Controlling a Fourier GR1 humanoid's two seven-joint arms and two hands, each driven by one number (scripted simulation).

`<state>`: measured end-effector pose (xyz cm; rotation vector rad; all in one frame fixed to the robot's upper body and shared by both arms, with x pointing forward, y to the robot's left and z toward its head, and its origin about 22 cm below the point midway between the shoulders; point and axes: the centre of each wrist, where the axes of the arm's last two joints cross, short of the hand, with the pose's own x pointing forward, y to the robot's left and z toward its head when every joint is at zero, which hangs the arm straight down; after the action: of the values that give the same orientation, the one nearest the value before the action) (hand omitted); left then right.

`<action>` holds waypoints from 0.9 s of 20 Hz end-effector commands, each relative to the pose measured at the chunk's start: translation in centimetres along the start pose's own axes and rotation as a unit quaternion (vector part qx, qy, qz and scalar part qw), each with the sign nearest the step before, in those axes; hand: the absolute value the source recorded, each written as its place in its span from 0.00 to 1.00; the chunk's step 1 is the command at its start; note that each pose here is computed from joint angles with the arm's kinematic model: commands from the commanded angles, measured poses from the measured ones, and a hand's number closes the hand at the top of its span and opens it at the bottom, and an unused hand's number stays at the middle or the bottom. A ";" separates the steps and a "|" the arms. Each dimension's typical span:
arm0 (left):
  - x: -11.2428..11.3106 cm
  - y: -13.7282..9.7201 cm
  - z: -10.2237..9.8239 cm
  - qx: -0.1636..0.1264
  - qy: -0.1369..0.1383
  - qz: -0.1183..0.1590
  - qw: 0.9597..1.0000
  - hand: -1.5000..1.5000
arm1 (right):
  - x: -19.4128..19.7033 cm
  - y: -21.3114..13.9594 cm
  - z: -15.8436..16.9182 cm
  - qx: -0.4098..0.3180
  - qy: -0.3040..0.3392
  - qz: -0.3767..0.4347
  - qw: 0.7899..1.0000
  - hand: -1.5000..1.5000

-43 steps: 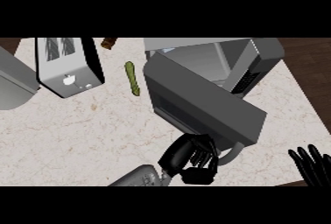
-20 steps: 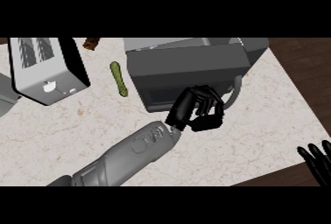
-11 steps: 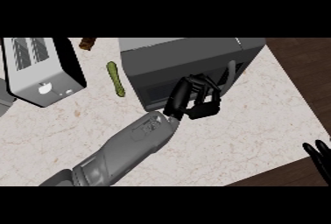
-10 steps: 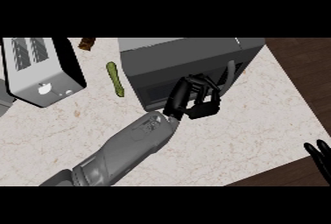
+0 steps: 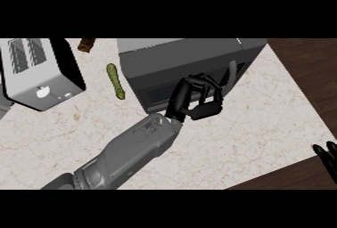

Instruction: Pick up the milk, place it into the microwave and close the microwave

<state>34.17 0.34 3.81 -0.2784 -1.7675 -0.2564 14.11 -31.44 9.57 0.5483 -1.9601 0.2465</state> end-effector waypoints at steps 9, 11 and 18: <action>-0.1 1.5 -1.6 0.060 -0.016 -0.002 0.998 1.00 | 0.8 0.6 -0.9 0.054 -0.009 -0.023 0.998 0.00; -0.1 1.6 -1.7 0.064 -0.019 -0.003 0.998 1.00 | 1.4 0.7 -1.2 0.067 -0.005 -0.016 0.998 0.00; -0.6 1.7 -1.4 0.074 -0.028 -0.003 0.997 1.00 | 1.4 0.8 -1.2 0.076 -0.001 -0.027 0.997 0.00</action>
<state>34.10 0.45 3.31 -0.2599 -1.8477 -0.1664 14.26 -30.73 11.33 0.6790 -1.9456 0.3544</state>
